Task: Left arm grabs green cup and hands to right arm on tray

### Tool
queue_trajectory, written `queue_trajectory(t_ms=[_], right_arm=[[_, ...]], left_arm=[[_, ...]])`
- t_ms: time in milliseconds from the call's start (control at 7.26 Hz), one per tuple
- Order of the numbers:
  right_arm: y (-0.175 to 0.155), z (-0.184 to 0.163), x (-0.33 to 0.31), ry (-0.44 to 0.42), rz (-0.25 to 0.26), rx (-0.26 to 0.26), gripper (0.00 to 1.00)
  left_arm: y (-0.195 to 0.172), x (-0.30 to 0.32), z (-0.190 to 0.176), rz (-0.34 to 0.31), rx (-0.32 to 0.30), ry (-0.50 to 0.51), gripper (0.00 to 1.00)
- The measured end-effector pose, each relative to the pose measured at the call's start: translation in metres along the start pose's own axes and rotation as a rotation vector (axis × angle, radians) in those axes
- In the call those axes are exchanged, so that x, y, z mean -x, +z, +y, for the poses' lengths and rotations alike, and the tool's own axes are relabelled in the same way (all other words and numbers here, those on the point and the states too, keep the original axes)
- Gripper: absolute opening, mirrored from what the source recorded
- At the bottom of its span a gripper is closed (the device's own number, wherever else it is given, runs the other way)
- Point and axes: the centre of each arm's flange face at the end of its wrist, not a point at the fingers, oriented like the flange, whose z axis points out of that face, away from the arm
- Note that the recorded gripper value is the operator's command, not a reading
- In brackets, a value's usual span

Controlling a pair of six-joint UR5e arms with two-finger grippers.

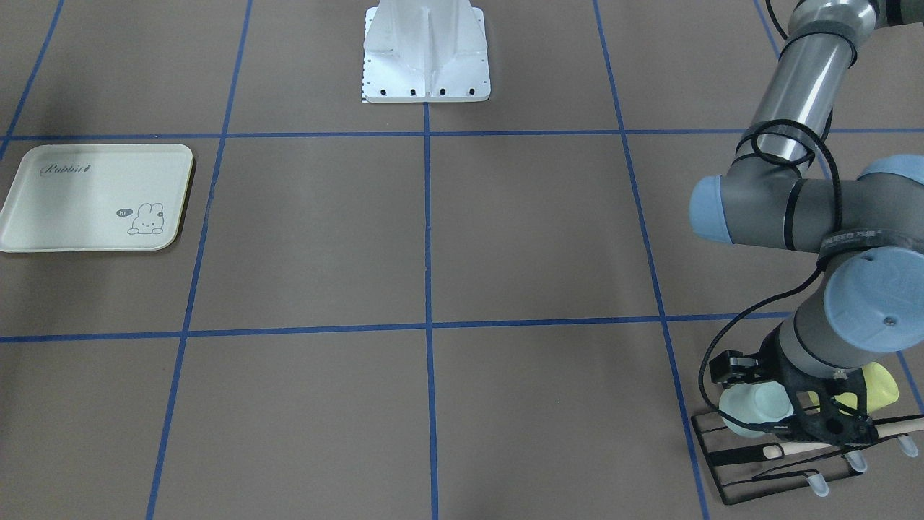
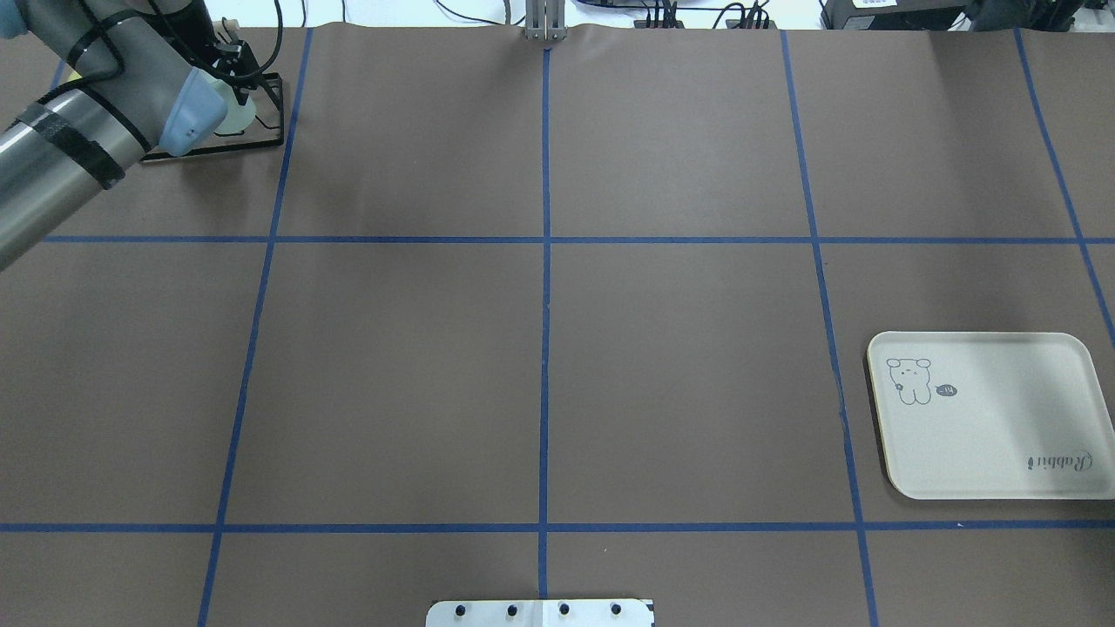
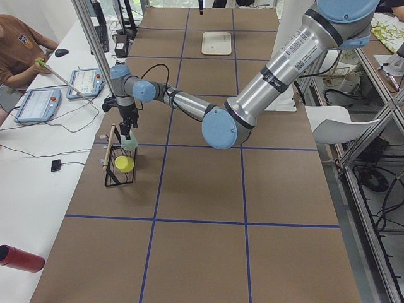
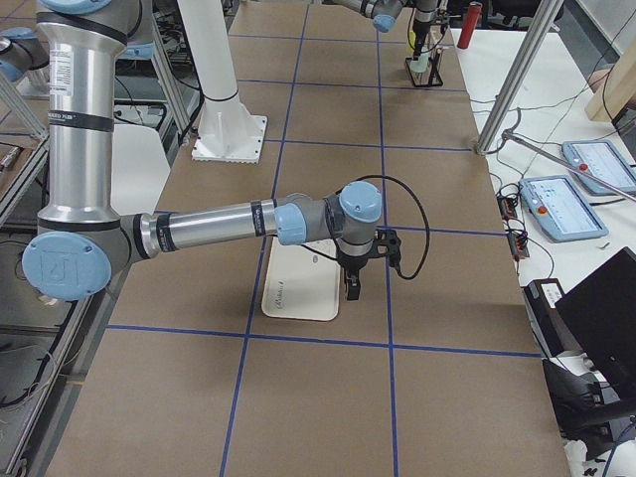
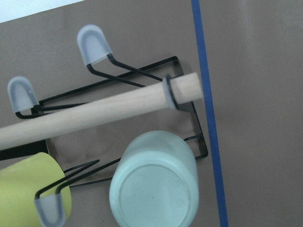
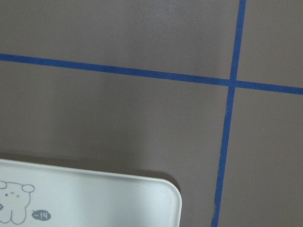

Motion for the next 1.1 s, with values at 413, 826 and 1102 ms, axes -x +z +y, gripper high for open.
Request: queue_trajectory(t_ms=[413,826,1102], right_arm=[[0.000,0.000,0.000,-0.009,0.000,0.000,1.00],[0.002,0.002,-0.001,-0.010,0.000,0.003,1.00],[0.002,0.003,-0.002,-0.010,0.001,0.005,1.00]], left_arm=[[0.008,0.002,-0.007,-0.007,0.013,-0.013,0.97],[0.012,0.005,-0.016,-0.004,0.004,-0.059,0.95],[0.017,0.007,-0.018,0.003,-0.010,-0.069,0.86]])
